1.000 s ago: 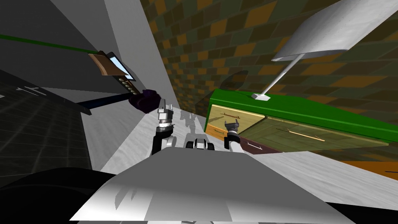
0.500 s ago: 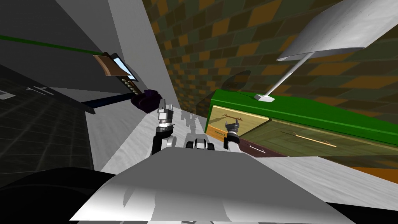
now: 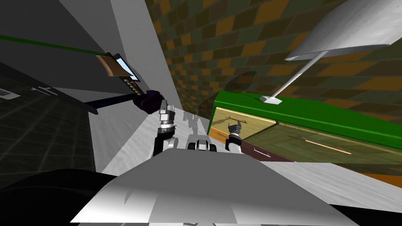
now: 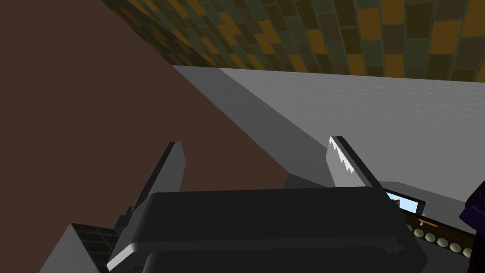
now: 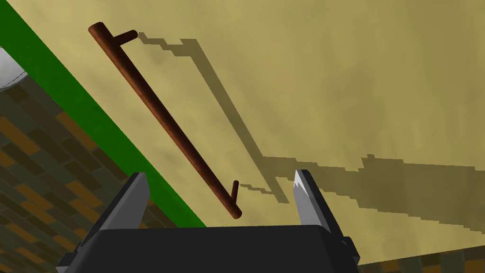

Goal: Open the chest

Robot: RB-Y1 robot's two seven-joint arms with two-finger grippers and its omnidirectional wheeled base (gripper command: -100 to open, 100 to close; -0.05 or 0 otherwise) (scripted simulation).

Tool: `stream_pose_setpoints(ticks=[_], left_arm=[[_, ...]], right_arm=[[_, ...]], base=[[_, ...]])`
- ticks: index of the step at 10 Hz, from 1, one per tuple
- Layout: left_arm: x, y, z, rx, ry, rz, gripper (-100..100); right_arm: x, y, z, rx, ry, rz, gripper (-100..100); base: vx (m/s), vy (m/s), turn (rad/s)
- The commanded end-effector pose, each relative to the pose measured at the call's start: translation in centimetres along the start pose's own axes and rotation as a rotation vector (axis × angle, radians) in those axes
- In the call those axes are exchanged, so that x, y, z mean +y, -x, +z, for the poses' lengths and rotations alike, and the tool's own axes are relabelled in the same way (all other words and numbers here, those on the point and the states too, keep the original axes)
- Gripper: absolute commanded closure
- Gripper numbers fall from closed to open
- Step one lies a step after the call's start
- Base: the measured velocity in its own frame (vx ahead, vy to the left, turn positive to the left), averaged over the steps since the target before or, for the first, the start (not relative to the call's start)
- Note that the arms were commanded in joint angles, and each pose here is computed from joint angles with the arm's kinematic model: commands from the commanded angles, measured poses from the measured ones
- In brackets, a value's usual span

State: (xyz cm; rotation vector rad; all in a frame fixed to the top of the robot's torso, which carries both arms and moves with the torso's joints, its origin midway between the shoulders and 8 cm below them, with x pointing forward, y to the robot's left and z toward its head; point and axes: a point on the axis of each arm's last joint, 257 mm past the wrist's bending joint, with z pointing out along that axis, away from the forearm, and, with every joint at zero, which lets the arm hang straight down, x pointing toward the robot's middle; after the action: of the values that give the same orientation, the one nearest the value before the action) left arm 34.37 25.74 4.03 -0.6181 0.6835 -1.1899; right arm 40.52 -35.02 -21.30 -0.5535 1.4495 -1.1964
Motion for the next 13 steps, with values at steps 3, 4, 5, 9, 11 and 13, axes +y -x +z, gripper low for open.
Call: stream_pose_setpoints(ticks=[3, 4, 5, 9, 11, 13], left_arm=[[0.0, 0.0, 0.0, 0.000, 0.000, 0.000, 0], [0.0, 0.0, 0.0, 0.000, 0.000, 0.000, 0], [0.0, 0.0, 0.0, 0.000, 0.000, 0.000, 0], [0.0, 0.0, 0.0, 0.000, 0.000, 0.000, 0], [0.0, 0.0, 0.0, 0.000, 0.000, 0.000, 0], [0.0, 0.0, 0.0, 0.000, 0.000, 0.000, 0]], right_arm=[[-0.1, 0.3, -0.4, 0.000, -0.042, -0.113, -100], [-0.1, 0.5, -0.5, 0.002, -0.052, -0.133, -100], [-0.1, 0.7, -0.6, 0.006, -0.060, -0.144, -100], [-0.7, 1.3, -0.3, -0.001, -0.058, -0.143, -100], [-0.1, 0.8, -0.6, 0.007, -0.062, -0.145, 100], [-0.9, 1.4, -0.5, -0.003, -0.069, -0.144, 100]], base=[[0.037, 0.007, 0.027], [0.034, 0.003, 0.032], [0.036, 0.000, 0.026], [0.051, -0.011, -0.020], [-0.004, -0.001, 0.038], [-0.071, 0.014, -0.031]])
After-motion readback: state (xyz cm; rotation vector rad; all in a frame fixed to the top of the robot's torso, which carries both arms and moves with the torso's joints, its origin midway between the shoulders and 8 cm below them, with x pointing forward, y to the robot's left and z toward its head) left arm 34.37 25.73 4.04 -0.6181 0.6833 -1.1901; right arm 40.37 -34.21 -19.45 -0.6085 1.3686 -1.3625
